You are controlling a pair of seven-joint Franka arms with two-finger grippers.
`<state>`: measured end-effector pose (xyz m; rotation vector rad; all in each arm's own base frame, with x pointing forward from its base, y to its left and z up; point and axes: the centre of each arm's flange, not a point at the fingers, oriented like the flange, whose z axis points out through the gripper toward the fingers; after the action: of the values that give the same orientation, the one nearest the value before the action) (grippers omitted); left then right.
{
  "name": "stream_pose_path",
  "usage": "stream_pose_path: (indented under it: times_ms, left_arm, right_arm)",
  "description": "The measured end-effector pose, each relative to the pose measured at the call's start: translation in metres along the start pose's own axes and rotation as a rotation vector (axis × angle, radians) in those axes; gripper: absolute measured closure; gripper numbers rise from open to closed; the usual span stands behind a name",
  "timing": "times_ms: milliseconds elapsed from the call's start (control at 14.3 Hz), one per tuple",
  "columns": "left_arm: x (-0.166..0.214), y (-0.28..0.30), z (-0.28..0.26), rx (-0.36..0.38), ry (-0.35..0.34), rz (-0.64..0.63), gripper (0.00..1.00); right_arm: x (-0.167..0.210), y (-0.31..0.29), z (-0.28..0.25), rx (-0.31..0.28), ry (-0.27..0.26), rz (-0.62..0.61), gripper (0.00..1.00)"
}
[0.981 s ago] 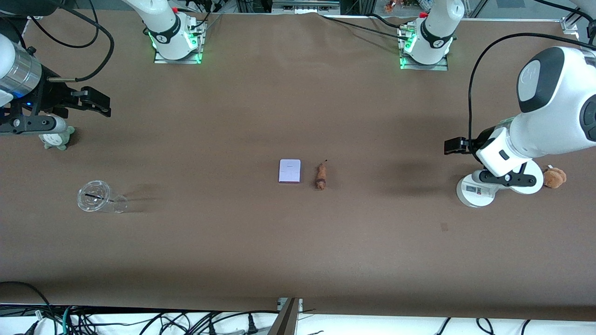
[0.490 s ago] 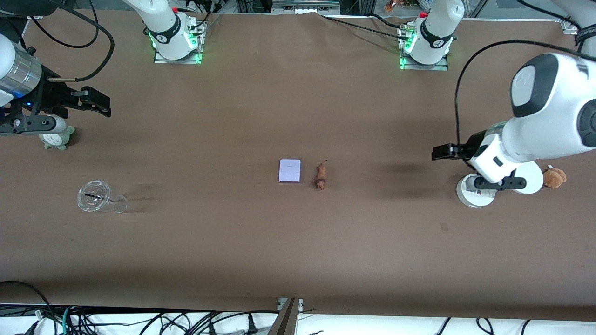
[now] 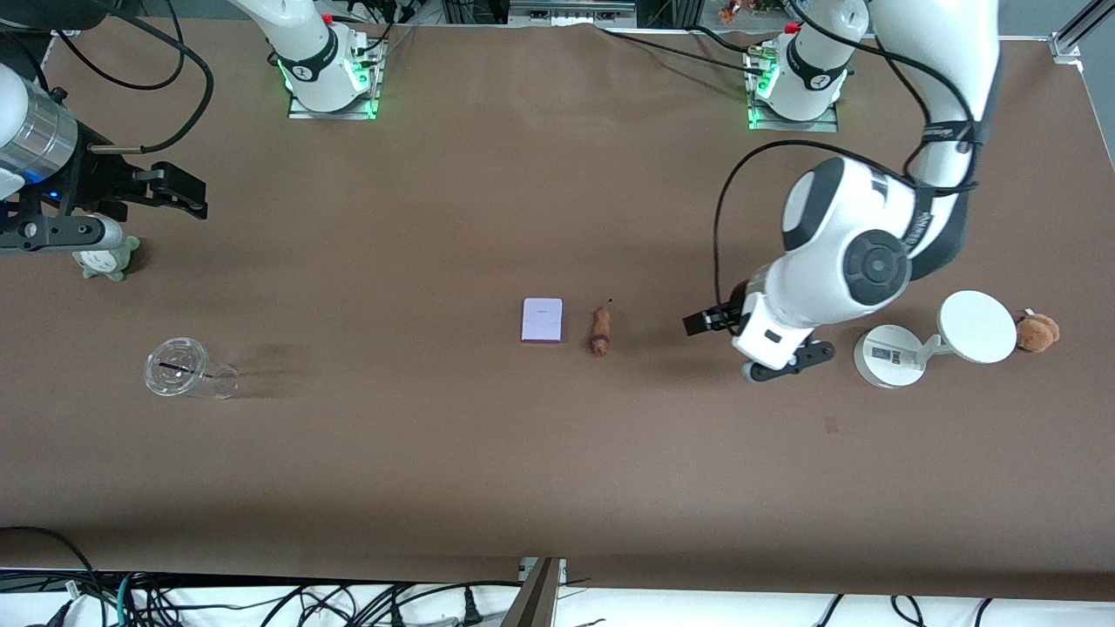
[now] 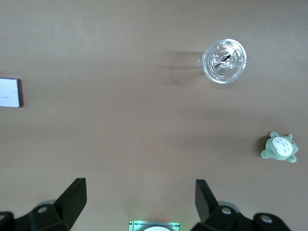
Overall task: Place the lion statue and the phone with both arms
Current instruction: 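Reach the left gripper down to the brown lion statue beside the box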
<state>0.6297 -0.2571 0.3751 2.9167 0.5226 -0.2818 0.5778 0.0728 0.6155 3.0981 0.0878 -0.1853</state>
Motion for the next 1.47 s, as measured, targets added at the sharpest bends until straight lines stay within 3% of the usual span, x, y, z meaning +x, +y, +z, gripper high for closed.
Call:
stream_pose_path:
  times_ms: [210,350,630,770,1471]
  left_arm:
    - [-0.023,0.039,0.019,-0.027,0.039,-0.035,0.0]
    - [-0.039,0.062,0.035,-0.016,0.073,0.006,0.0]
    - [-0.082,0.1,0.093,0.161,0.159,0.198,0.0]
    - [-0.098,0.118,0.12,0.186,0.169,0.26,0.0]
    - [-0.071,0.139,0.151,0.176,0.182,0.435,0.0]
  right_arm:
    - [0.0,0.0,0.0,0.0,0.0,0.0,0.0]
    - [0.0,0.0,0.0,0.0,0.0,0.0,0.0]
    - [0.0,0.0,0.0,0.0,0.002,0.0,0.0]
    - [0.0,0.0,0.0,0.0,0.002,0.001,0.0]
    - [0.001,0.0,-0.001,0.001,0.011,0.001,0.0]
